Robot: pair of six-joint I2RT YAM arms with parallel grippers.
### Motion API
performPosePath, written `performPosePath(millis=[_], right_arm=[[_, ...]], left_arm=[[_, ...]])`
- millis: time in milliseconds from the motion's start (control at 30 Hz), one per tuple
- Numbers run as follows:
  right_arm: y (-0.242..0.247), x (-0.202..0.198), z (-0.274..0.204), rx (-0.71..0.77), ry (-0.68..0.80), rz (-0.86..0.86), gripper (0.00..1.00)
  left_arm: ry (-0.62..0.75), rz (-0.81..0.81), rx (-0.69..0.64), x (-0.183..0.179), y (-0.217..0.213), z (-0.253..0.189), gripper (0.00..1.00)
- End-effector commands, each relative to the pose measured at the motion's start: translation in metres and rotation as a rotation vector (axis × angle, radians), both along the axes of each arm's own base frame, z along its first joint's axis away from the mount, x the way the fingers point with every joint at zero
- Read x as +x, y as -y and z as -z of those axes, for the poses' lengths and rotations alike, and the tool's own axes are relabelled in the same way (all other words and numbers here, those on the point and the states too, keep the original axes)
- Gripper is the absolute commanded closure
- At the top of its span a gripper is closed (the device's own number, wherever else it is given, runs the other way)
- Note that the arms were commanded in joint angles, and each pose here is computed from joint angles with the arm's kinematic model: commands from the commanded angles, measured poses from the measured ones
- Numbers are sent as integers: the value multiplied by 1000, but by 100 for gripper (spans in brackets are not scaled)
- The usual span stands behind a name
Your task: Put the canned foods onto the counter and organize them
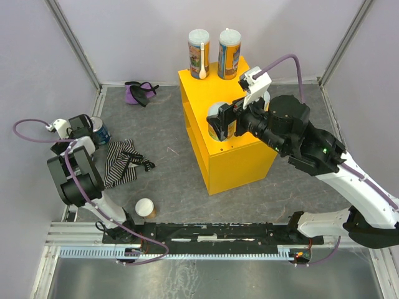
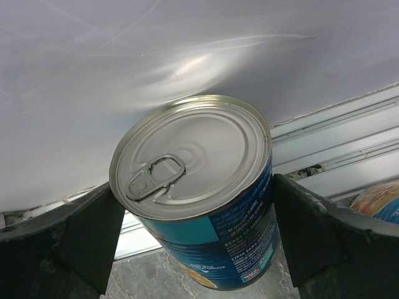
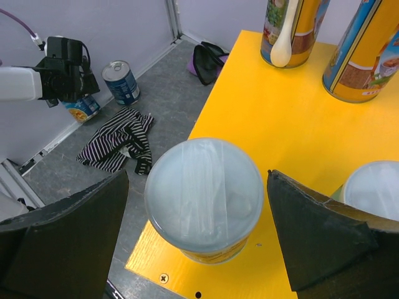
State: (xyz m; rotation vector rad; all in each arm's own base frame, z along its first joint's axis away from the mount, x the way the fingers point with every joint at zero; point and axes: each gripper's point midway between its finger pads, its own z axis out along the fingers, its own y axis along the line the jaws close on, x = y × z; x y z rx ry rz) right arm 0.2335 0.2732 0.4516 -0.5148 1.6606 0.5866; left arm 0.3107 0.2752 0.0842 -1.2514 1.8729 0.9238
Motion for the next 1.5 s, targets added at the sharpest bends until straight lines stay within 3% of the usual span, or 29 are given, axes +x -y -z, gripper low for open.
performPosePath(millis=[0,300,467,600,867,1100,1467], right_arm=[[-2,-1,-24,66,65,-10,1],[-11,-1,-18,60,63,-39,1],[-17,-1,-18,59,59,-51,1],[-19,0,-20,59,58,-55,1],[-20,-5,-25,68,64,-73,1],[-13,-9,-27,68,76,-67,0],[2,-12,-28,60,86,-37,0]], left_arm=[[-16,126,-30,18,-1,17,1],[17,184,-34,24,-1,24,3],[37,254,-44,29,7,27,21],[70,273,-17,25,11,21,45],[135,275,1,17,19,9,71],[209,276,11,17,24,-15,88],[248,290,25,6,47,-31,97]])
